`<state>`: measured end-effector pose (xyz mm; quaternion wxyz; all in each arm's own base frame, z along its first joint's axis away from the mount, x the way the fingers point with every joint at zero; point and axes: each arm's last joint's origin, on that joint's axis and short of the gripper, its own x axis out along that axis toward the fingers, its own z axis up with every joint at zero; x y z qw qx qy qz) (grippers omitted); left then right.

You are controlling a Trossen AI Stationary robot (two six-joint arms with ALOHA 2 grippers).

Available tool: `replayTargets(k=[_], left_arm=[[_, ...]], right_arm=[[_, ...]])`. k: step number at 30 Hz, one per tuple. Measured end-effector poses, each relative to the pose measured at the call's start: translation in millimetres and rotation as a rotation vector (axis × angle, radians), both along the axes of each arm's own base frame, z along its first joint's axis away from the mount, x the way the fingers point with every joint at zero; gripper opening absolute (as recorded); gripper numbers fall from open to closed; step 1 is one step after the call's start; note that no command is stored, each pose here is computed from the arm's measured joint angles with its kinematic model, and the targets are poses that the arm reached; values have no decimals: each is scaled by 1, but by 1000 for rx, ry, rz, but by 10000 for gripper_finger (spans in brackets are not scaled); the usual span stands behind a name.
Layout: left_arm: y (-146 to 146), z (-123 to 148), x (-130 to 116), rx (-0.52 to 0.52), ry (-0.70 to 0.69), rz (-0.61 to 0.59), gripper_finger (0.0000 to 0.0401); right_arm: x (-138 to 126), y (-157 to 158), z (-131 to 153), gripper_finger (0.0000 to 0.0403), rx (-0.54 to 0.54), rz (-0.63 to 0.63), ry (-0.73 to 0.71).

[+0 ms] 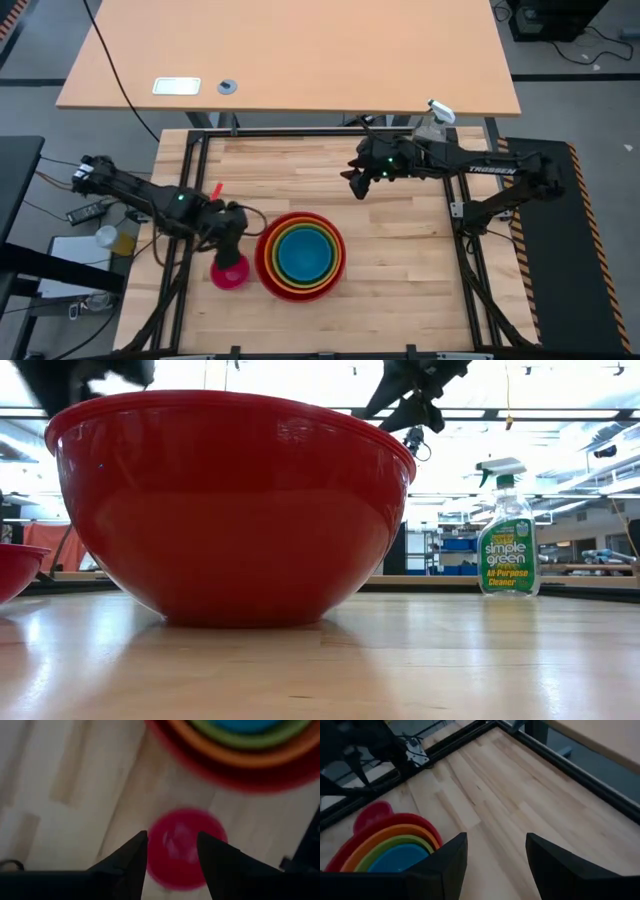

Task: Nest bowls inside each other
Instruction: Stack the pink bowl on top of the blue bowl

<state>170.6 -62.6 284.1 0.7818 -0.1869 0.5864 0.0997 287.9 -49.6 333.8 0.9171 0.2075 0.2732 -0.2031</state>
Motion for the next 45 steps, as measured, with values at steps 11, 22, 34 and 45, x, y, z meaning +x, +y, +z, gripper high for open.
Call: replayTargets(k=[11,22,34,45], left_arm=[[9,-48,-38,-32,112,-80,172],[7,-101,-37,-163,118,-46,171],[7,-103,-34,-178,91,21,171],[6,-100,-33,-173,81,22,171]], right_arm=[[0,-1,-1,208,25,-87,-22],[1,-1,1,207,40,-122,-44],[1,-1,1,197,37,-123,-51],[1,-1,1,196,36,-122,-51]])
